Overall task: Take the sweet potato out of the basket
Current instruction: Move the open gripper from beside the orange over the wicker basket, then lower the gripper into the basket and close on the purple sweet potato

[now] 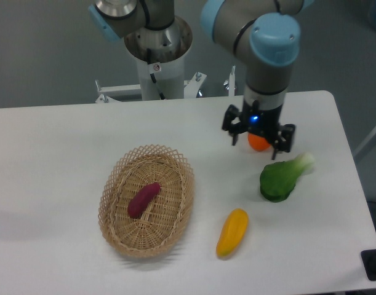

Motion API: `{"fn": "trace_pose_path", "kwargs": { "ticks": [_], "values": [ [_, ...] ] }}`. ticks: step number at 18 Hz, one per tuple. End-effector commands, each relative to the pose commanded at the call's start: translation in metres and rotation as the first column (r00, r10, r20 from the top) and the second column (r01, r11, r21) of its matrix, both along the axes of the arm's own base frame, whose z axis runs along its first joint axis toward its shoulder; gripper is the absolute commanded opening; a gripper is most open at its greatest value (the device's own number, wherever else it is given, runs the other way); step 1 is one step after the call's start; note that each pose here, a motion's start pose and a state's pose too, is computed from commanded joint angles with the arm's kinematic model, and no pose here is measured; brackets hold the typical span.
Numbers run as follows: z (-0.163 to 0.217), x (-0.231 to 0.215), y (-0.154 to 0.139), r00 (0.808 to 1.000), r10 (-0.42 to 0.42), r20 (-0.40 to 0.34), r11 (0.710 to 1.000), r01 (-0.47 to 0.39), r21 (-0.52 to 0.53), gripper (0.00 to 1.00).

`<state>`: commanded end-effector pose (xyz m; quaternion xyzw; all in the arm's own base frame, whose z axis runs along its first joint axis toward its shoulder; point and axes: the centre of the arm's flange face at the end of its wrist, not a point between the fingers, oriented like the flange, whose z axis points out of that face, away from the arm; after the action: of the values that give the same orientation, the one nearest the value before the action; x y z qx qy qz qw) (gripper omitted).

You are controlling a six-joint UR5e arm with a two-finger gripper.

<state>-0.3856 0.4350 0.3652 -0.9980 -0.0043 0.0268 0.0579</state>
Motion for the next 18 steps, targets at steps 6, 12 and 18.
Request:
{"fn": "trace_pose_path", "kwargs": {
  "ticks": [6,12,18],
  "values": [
    [-0.061,0.066,0.027,0.997,-0.069,-0.018,0.997,0.069,0.020,1.00],
    [-0.086,0.125,0.073,0.999,-0.045,0.008,0.999,0.044,0.023,1.00],
    [-0.114,0.157,0.105,1.000,-0.017,0.006,0.999,0.017,0.033,1.00]
  ]
}}
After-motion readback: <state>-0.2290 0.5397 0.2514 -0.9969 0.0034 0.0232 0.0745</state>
